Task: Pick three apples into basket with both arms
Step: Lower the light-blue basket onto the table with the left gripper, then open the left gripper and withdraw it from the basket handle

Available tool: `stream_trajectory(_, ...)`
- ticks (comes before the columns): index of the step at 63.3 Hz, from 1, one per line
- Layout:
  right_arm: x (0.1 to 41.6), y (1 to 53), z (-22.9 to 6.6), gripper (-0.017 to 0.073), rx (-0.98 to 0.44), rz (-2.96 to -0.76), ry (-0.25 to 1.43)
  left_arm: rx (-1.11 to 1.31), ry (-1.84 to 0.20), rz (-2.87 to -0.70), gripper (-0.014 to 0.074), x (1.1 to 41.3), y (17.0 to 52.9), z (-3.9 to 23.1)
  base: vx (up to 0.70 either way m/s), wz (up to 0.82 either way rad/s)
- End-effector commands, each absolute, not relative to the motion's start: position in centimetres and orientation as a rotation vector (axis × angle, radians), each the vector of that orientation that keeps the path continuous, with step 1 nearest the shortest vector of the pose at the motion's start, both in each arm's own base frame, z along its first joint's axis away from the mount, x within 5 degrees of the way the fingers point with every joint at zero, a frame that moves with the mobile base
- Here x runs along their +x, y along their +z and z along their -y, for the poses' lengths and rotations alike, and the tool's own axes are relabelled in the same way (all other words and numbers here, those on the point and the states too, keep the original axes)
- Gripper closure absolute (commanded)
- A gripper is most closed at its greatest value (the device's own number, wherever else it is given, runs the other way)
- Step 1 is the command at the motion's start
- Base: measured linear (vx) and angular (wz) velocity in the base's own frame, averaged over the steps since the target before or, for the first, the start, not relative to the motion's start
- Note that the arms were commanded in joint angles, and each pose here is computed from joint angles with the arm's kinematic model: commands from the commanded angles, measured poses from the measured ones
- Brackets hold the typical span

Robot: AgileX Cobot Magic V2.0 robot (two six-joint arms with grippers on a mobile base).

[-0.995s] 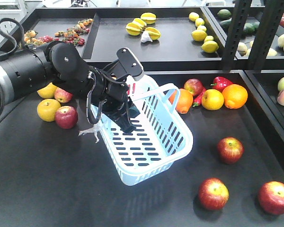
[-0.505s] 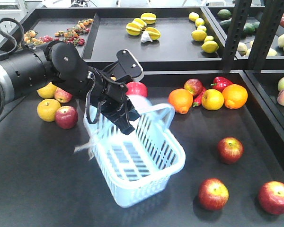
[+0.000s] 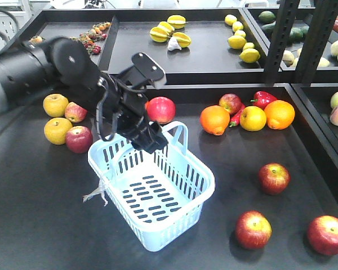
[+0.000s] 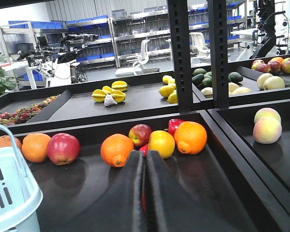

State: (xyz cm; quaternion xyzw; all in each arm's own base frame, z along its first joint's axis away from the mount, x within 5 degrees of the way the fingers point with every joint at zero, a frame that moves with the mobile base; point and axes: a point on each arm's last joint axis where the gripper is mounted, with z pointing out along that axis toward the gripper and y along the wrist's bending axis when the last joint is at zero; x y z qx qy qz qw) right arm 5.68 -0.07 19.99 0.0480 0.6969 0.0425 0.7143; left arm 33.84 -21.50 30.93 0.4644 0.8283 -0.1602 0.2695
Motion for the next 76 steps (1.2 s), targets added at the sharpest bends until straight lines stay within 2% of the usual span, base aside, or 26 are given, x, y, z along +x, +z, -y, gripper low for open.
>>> stream_trajectory(1, 5.6, 20.3, 0.0, 0.0561, 0.087, -1.473, 0.086, 1.19, -0.462, -2.244, 0.0258, 31.4, 35.6, 20.3, 0.0, 0.0)
stream_trajectory(8, 5.6, 20.3, 0.0, 0.0561, 0.087, -1.473, 0.086, 1.262, -0.446, -2.364, 0.0469, 28.9, 36.8, 18.8, 0.0, 0.0)
stream_trajectory(13, 5.6, 20.3, 0.0, 0.0561, 0.087, -1.473, 0.086, 1.245, -0.447, -2.345, 0.0603, 27.3, 38.3, 18.0, 0.0, 0.0)
stream_trajectory(27, 5.6, 20.3, 0.0, 0.0561, 0.087, -1.473, 0.086, 1.077, -0.483, -2.224, 0.0602, 21.8, 42.0, 15.1, 0.0, 0.0)
stream_trajectory(36, 5.6, 20.3, 0.0, 0.0561, 0.087, -1.473, 0.086, 0.986, -0.505, -2.128, 0.0602, 17.8, 41.7, 12.9, 0.0, 0.0)
stream_trajectory(44, 5.6, 20.3, 0.0, 0.0561, 0.087, -1.473, 0.086, 0.879, -0.529, -2.104, 0.0601, 14.9, 39.1, 11.2, 0.0, 0.0)
stream_trajectory(56, 5.6, 20.3, 0.0, 0.0561, 0.087, -1.473, 0.086, 0.641, -0.632, -2.117, 0.0601, 11.0, 31.2, 9.0, 0.0, 0.0)
stream_trajectory(66, 5.6, 20.3, 0.0, 0.0561, 0.087, -1.473, 0.086, 0.415, -0.682, -2.039, 0.0601, 9.3, 26.2, 7.3, 0.0, 0.0)
stream_trajectory(76, 5.6, 20.3, 0.0, 0.0561, 0.087, -1.473, 0.086, 0.277, -0.725, -1.992, 0.0601, 8.3, 24.0, 6.4, 0.0, 0.0)
